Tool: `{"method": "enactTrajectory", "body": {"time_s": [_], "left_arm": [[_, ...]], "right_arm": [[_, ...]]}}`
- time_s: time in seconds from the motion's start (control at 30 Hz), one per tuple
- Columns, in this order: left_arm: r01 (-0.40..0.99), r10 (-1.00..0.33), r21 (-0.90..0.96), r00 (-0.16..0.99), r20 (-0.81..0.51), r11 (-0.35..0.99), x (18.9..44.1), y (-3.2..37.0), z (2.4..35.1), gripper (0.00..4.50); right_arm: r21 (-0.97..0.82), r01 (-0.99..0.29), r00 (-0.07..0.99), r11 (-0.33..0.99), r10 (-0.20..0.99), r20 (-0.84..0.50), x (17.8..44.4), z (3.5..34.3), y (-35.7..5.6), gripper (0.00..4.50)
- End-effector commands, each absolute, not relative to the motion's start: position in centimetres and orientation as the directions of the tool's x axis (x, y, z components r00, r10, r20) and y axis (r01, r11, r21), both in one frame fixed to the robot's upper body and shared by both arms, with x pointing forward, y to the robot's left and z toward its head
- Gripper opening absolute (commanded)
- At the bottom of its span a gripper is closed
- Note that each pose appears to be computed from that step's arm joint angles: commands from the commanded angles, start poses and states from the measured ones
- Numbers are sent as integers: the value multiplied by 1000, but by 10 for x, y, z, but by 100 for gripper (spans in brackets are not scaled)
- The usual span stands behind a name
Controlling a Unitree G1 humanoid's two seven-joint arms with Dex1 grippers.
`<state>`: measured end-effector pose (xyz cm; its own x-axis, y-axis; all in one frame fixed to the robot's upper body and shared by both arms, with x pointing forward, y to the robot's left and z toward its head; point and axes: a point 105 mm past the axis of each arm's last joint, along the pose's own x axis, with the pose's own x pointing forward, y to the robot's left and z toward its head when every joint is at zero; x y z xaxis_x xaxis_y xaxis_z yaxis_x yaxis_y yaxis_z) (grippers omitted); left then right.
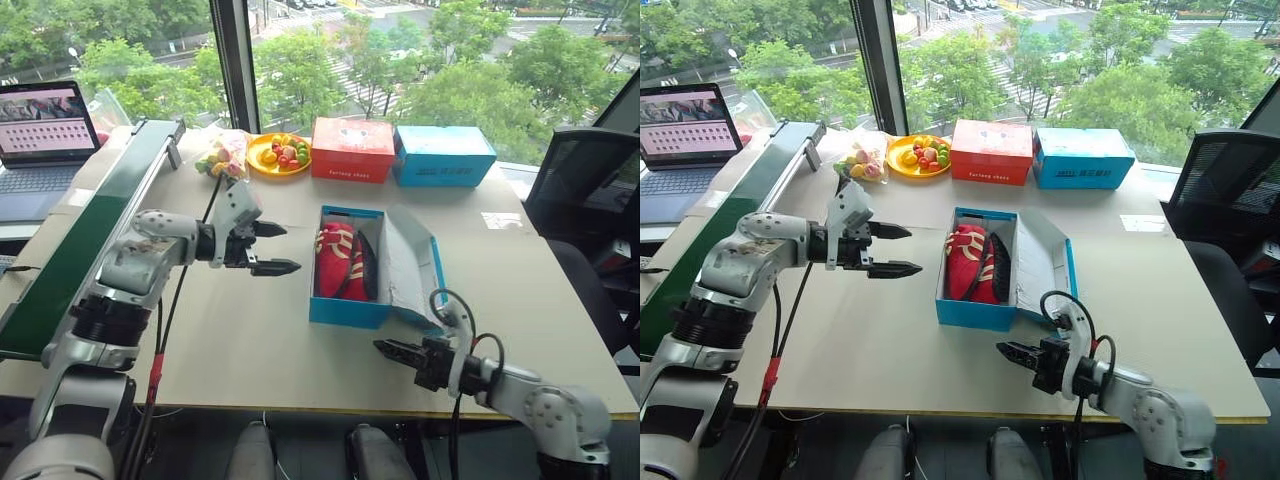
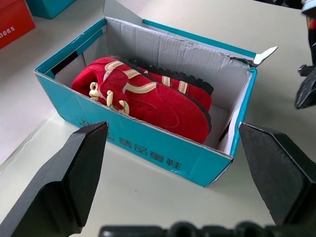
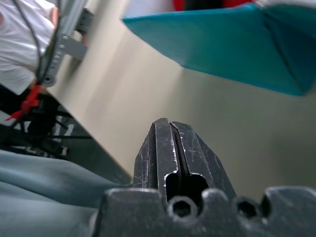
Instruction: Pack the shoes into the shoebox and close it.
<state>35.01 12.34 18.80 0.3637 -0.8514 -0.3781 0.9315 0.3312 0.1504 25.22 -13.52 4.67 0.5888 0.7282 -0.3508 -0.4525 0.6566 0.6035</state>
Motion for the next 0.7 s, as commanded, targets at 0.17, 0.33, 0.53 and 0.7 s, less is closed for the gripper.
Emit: {"method": "enactTrajectory", "body": {"time_s": [0.17, 0.33, 0.53, 0.7], "left_arm": [[922, -842, 209, 383, -379, 326, 348, 131, 203, 450], [917, -835, 217, 396, -381, 335, 346, 136, 206, 450], [913, -831, 218, 405, -381, 345, 344, 137, 206, 450], [908, -824, 219, 417, -383, 358, 343, 141, 206, 450]], "right_arm": [[597, -221, 844, 771, 459, -279, 300, 7, -185, 2], [674, -140, 937, 725, 317, -147, 318, 12, -212, 2], [789, -284, 955, 544, 238, 179, 332, 78, -234, 2], [727, -538, 840, 427, 344, 420, 323, 156, -215, 2]]}}
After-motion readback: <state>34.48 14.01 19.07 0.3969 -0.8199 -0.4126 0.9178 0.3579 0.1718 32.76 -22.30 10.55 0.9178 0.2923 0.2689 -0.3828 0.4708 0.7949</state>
